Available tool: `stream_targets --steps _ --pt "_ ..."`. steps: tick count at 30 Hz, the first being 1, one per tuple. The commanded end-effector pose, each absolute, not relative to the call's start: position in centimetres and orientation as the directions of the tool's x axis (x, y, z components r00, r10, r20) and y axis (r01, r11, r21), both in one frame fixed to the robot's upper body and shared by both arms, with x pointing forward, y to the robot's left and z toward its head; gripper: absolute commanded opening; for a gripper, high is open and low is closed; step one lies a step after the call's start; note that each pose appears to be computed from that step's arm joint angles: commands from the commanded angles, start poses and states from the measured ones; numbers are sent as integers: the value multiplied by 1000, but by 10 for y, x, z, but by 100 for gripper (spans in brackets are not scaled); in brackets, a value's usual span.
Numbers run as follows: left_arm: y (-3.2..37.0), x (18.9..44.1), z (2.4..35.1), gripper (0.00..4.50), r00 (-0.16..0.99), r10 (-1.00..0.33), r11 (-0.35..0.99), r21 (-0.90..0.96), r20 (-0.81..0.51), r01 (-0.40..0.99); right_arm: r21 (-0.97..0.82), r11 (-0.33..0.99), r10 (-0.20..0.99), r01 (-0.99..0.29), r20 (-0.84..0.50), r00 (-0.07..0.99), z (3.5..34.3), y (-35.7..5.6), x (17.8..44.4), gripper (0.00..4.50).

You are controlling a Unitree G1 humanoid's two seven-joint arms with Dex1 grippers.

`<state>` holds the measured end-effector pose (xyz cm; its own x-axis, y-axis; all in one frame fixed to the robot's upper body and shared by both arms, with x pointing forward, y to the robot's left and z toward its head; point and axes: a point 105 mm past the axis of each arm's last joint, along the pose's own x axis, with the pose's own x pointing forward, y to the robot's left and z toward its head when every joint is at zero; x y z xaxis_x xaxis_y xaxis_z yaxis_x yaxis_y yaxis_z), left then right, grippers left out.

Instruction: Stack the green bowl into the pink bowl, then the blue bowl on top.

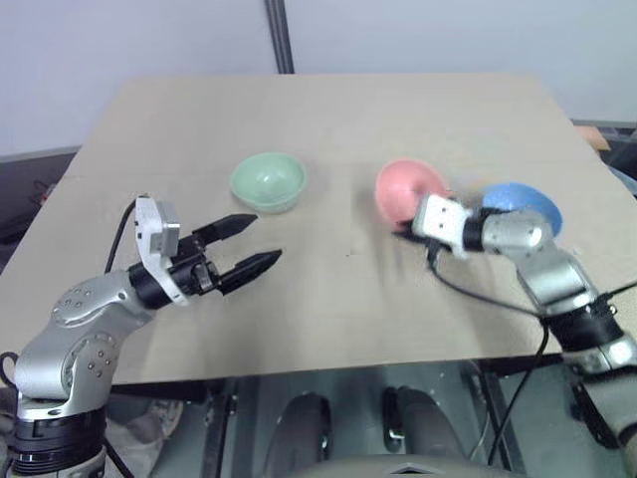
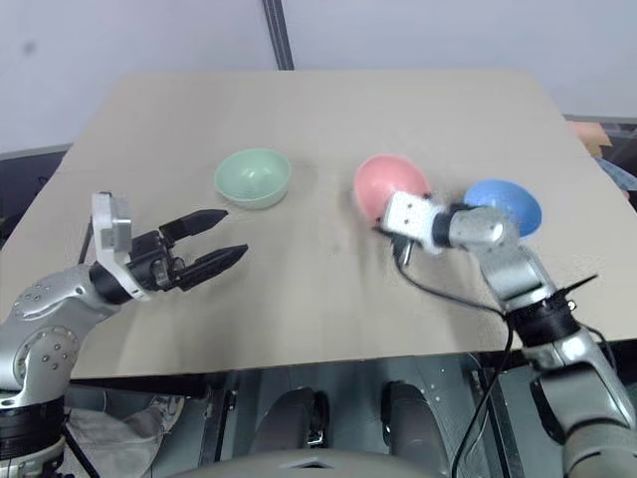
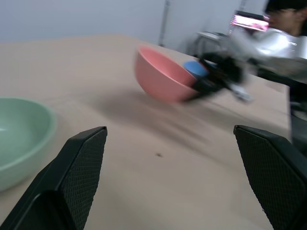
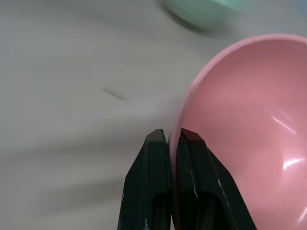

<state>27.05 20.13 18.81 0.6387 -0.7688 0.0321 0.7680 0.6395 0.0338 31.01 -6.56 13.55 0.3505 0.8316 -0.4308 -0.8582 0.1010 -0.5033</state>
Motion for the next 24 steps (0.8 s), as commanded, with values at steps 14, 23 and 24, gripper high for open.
stream_targets --steps 14,23,24 --pt "215 325 200 450 825 -547 701 460 -143 545 -528 216 842 -822 -326 430 179 -60 291 345" --pt "206 384 201 450 851 -363 410 756 -379 511 -452 464 826 -762 -90 556 213 -61 284 345" --pt "202 386 197 450 836 -368 375 757 -408 535 -444 480 821 -757 -77 566 214 -60 284 345"
